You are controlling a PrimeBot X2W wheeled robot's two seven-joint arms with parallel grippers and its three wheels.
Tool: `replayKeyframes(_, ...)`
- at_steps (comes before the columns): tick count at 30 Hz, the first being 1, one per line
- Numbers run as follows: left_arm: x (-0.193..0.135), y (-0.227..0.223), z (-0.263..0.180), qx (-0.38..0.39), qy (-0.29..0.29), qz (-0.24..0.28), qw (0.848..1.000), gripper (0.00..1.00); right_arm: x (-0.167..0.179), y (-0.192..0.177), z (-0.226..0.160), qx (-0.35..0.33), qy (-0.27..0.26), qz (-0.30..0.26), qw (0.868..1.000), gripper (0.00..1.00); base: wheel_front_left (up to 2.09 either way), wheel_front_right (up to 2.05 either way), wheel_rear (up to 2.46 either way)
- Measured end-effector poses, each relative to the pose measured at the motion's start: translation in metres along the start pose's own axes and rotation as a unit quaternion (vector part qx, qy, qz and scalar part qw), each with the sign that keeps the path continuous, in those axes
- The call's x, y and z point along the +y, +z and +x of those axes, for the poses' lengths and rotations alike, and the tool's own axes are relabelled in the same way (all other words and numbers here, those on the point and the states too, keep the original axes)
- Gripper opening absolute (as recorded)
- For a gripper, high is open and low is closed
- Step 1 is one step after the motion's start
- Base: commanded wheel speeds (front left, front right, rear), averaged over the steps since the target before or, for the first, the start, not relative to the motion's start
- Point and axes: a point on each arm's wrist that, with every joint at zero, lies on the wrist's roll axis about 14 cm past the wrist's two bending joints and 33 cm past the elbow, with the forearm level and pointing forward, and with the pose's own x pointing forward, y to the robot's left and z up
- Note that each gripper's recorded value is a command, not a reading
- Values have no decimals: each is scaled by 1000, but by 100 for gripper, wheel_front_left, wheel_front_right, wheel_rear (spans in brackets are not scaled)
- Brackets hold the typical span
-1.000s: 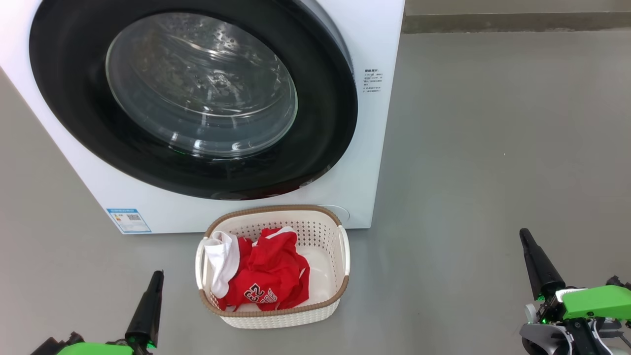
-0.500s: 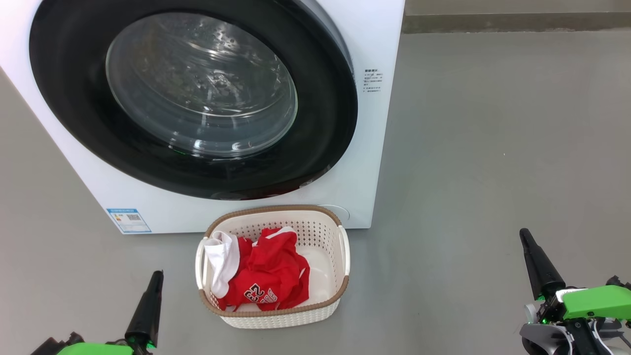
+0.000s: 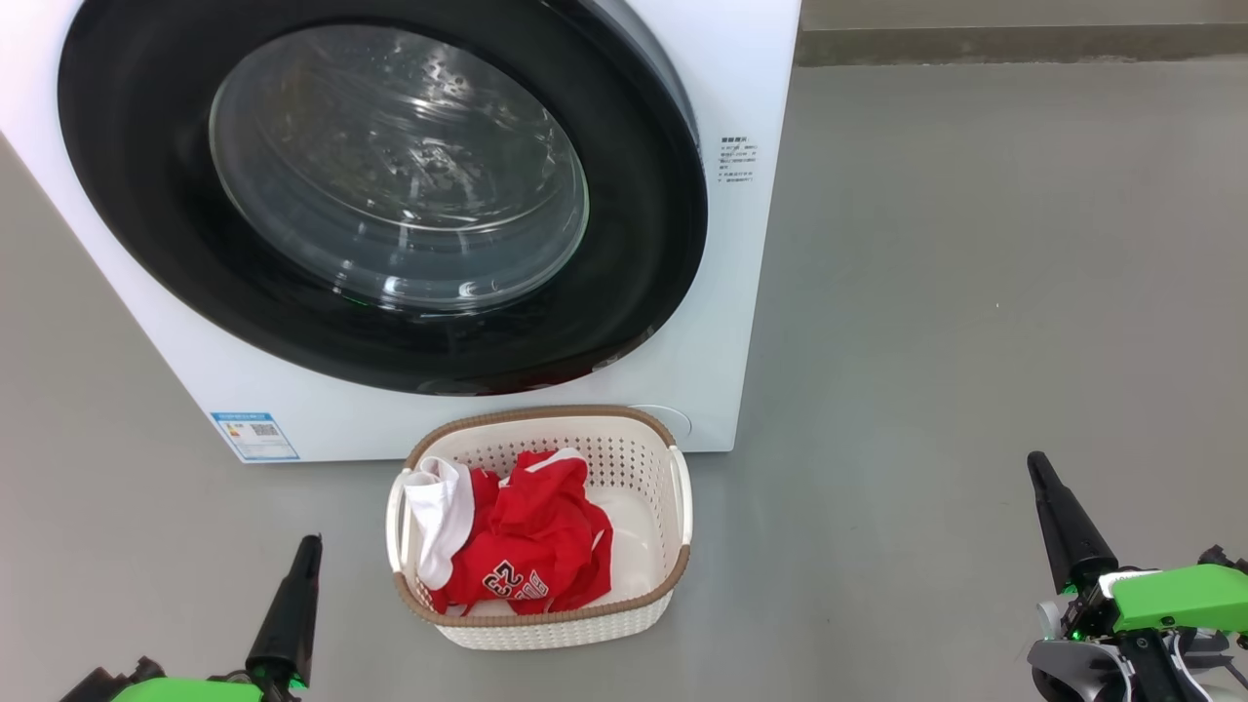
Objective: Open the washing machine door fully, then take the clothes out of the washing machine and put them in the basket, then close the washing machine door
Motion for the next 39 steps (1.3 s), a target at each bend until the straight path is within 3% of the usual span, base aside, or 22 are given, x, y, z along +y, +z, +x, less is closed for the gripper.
replayKeyframes(39,0,0,0,2,0,-1,1000,0,0,-1,0,3,0,-2,1000,0,0,0,0)
